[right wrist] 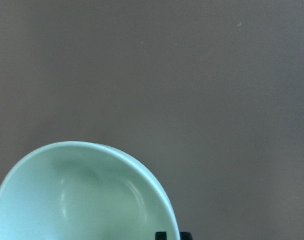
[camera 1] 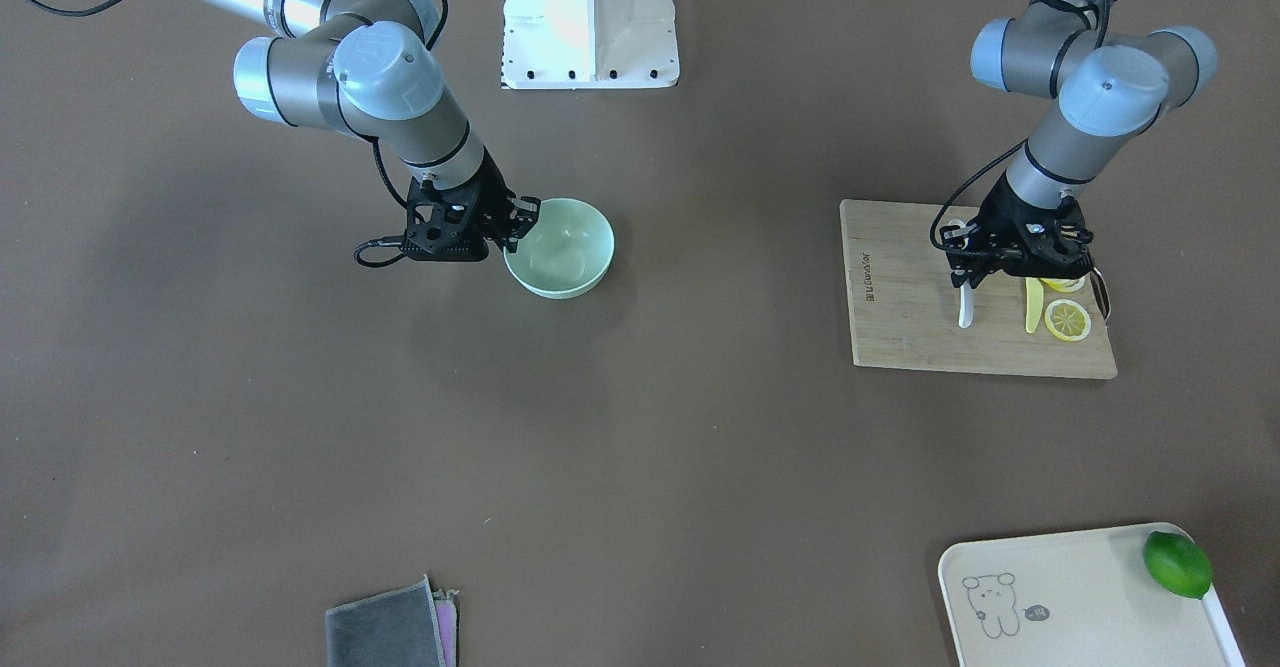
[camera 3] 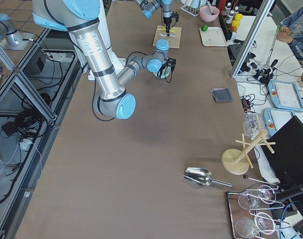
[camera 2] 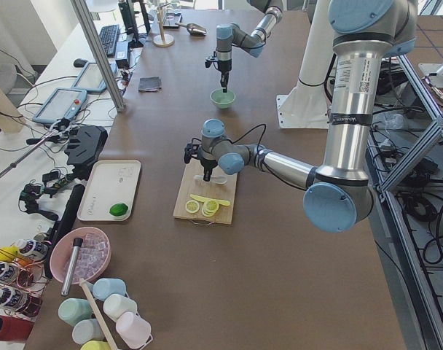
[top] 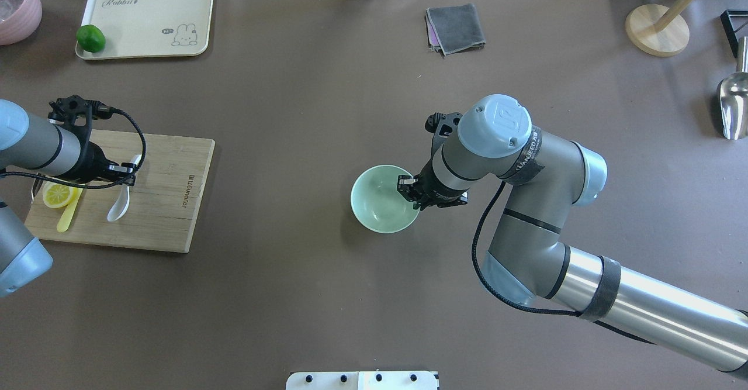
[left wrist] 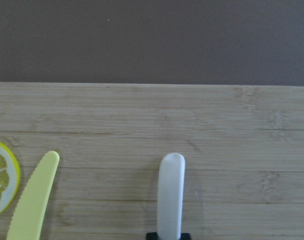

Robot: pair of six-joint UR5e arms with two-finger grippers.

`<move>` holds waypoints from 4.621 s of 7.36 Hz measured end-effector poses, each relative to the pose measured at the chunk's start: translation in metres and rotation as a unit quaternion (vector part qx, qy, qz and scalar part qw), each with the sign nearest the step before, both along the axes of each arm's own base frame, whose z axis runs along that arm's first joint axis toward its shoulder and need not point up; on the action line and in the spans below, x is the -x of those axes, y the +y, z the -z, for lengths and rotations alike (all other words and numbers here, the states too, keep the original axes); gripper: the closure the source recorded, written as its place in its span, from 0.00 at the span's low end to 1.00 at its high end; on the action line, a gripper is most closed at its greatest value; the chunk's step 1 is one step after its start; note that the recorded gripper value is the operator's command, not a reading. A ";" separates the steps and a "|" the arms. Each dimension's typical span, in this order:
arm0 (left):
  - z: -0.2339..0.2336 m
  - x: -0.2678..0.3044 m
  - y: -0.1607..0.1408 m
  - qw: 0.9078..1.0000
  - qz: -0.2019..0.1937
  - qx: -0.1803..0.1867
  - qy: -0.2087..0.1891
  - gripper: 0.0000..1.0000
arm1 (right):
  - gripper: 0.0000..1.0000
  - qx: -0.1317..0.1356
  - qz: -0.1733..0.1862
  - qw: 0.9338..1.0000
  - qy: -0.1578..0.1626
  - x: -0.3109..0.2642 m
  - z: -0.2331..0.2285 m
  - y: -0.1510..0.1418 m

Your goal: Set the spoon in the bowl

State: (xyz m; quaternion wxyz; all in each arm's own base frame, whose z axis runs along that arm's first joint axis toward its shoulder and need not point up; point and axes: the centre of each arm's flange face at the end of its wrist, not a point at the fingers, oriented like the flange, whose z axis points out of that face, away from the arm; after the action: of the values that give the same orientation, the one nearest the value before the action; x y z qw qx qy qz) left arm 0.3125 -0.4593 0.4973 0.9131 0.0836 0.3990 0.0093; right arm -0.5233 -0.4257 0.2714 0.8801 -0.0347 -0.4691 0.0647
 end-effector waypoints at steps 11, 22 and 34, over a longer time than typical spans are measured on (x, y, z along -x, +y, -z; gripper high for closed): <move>0.364 -0.229 -0.017 0.977 0.125 0.088 0.148 0.62 | 0.00 -0.098 0.037 0.994 0.026 -0.246 -0.130 -0.116; 0.071 0.145 -0.079 0.996 -0.039 -0.059 0.050 0.02 | 0.00 -0.157 0.071 0.980 0.094 -0.421 -0.193 -0.155; -0.090 0.394 -0.013 0.992 -0.100 -0.060 -0.042 0.02 | 0.00 -0.172 0.130 0.972 0.097 -0.530 -0.296 -0.097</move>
State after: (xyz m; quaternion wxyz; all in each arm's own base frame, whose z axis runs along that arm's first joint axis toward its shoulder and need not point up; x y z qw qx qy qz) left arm -0.0814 -0.4719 0.5877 0.9167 0.0979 0.3656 0.1277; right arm 0.0065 -0.5231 0.5676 0.9149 0.0630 -0.3773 -0.1292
